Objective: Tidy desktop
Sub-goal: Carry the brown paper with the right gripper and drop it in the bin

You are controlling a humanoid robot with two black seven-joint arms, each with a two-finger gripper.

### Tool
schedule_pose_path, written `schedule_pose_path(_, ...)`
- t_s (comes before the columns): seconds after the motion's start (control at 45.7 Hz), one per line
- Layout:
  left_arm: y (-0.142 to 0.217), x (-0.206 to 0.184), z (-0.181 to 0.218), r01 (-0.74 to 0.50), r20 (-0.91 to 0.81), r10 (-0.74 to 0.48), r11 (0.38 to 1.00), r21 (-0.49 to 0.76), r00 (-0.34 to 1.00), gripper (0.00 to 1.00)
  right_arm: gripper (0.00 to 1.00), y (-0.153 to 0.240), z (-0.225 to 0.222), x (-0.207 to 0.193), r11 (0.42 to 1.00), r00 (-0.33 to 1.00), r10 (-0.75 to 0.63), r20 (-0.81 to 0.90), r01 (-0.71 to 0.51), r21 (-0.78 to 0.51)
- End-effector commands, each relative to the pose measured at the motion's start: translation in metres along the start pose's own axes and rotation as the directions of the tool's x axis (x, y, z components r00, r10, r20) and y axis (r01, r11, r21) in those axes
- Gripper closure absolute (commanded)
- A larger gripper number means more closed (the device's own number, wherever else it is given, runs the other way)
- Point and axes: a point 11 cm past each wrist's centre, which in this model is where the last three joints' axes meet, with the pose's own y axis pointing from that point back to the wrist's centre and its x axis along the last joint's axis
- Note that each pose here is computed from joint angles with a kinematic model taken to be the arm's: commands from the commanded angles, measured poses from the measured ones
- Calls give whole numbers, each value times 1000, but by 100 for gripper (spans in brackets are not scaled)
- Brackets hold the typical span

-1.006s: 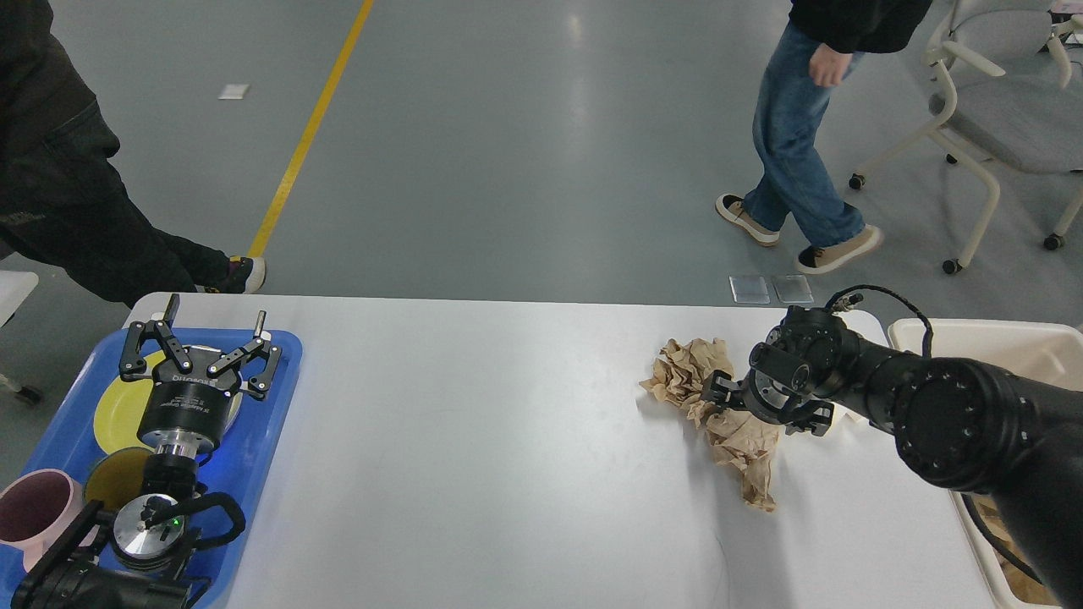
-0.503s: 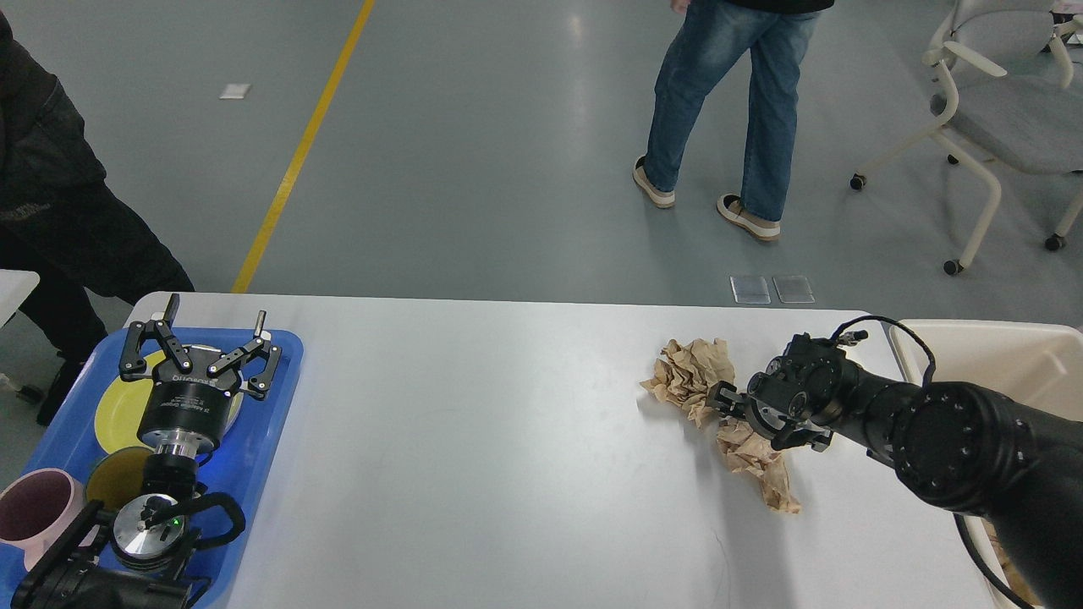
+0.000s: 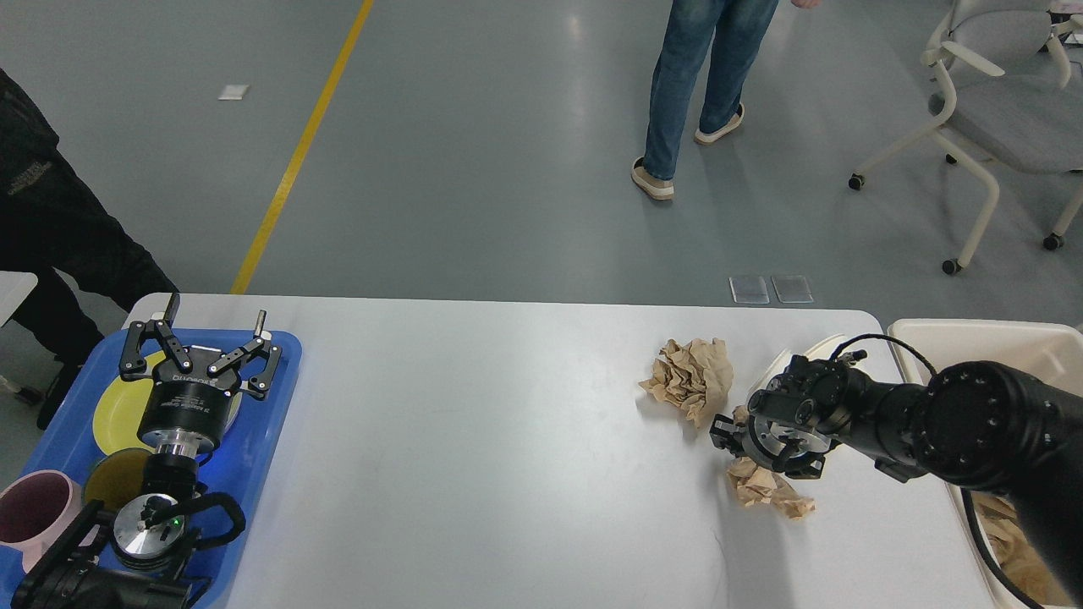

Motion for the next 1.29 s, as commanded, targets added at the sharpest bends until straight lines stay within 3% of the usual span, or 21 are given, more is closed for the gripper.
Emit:
schedule_pose_path(0.0,0,0,0,-2,0,2,1000,0,1000,4,100,16,4,3,1000,1000,-29,-7,29,-2)
schedule_pose_path(0.262,0,0,0,1,0,-1,1000,0,1000,4,100,82,20,29,996,994,-87,-69,85,-33)
schedule_pose_path(0.394,0,0,0,-2,0,2,1000,0,1000,4,100,139,23,32,990,978,-129,-162,118,-81)
schedule_pose_path(0.547,0,0,0,0,0,0,1000,0,1000,4,100,206,29,47,988,980,-135,-148,123,-89)
schedule_pose_path(0.919,0,0,1,0,1,0,1000,-1,1000,4,100,328,47,56,979,973,-198,-122,202,23)
schedule_pose_path(1.115,0,0,0,-2,0,2,1000,0,1000,4,100,329,69,67,985,984,-172,-53,173,15)
schedule_pose_path(1.268,0,0,0,0,0,0,1000,-2,1000,4,100,321,105,86,997,996,-71,61,73,-19)
